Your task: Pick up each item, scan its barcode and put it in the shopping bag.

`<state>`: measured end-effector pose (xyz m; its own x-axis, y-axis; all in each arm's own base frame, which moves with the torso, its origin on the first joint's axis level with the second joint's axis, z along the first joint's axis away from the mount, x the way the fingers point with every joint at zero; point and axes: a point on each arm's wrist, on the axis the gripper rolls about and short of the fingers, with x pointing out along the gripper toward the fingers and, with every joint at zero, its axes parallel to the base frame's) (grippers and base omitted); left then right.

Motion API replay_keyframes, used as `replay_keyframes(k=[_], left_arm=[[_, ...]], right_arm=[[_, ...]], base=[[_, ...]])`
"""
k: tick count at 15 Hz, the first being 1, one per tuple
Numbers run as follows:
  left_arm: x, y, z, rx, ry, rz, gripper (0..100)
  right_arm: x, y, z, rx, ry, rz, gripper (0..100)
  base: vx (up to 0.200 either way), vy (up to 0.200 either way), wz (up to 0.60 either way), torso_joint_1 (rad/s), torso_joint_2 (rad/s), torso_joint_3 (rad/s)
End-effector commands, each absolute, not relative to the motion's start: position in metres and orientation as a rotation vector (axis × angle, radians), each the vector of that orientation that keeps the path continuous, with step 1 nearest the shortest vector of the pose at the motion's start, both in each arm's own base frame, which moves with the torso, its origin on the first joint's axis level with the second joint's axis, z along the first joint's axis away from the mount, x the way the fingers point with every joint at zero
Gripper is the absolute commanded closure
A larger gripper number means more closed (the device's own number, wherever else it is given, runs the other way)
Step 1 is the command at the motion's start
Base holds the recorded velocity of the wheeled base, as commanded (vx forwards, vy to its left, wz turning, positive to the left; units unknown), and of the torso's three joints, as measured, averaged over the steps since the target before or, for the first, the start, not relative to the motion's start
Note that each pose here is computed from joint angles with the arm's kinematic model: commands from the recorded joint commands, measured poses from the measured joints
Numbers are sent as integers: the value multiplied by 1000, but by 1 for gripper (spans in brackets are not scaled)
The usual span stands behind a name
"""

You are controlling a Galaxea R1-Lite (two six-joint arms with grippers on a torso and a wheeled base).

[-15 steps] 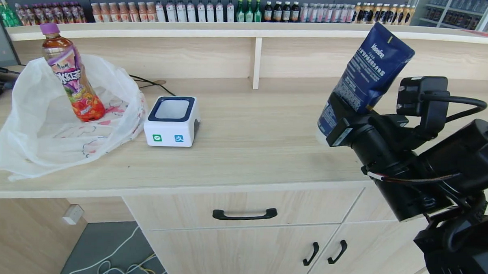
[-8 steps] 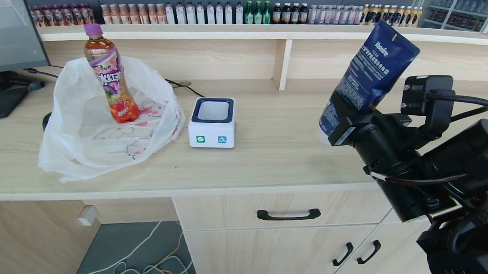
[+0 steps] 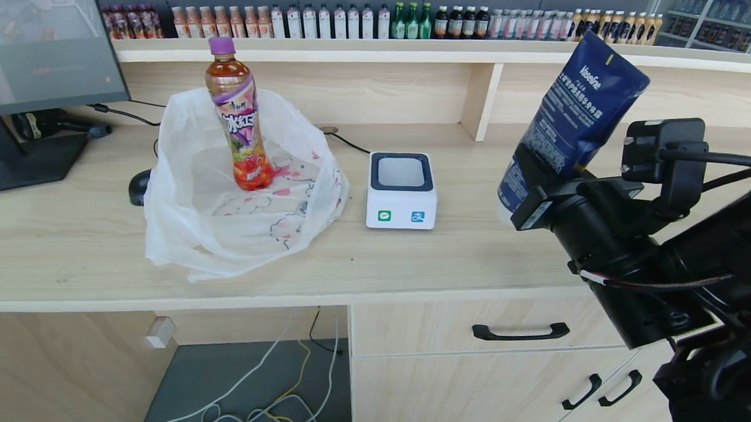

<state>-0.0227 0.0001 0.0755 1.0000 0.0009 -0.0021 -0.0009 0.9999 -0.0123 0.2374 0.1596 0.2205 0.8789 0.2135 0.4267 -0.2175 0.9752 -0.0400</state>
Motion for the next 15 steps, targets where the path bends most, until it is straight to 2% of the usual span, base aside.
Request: replay_keyframes(k=[1, 8, 15], left_arm=[[-23, 0, 76, -12, 2, 2, 0], [-23, 0, 76, -14, 2, 2, 0], [-23, 0, 76, -14, 2, 2, 0]], right_arm=[[235, 159, 223, 0, -455, 223, 100], [227, 165, 233, -105, -501, 223, 100], [242, 189, 267, -189, -552, 223, 100]], base=[[0, 0, 0, 0, 0, 0], [0, 0, 0, 0, 0, 0], [0, 0, 0, 0, 0, 0]])
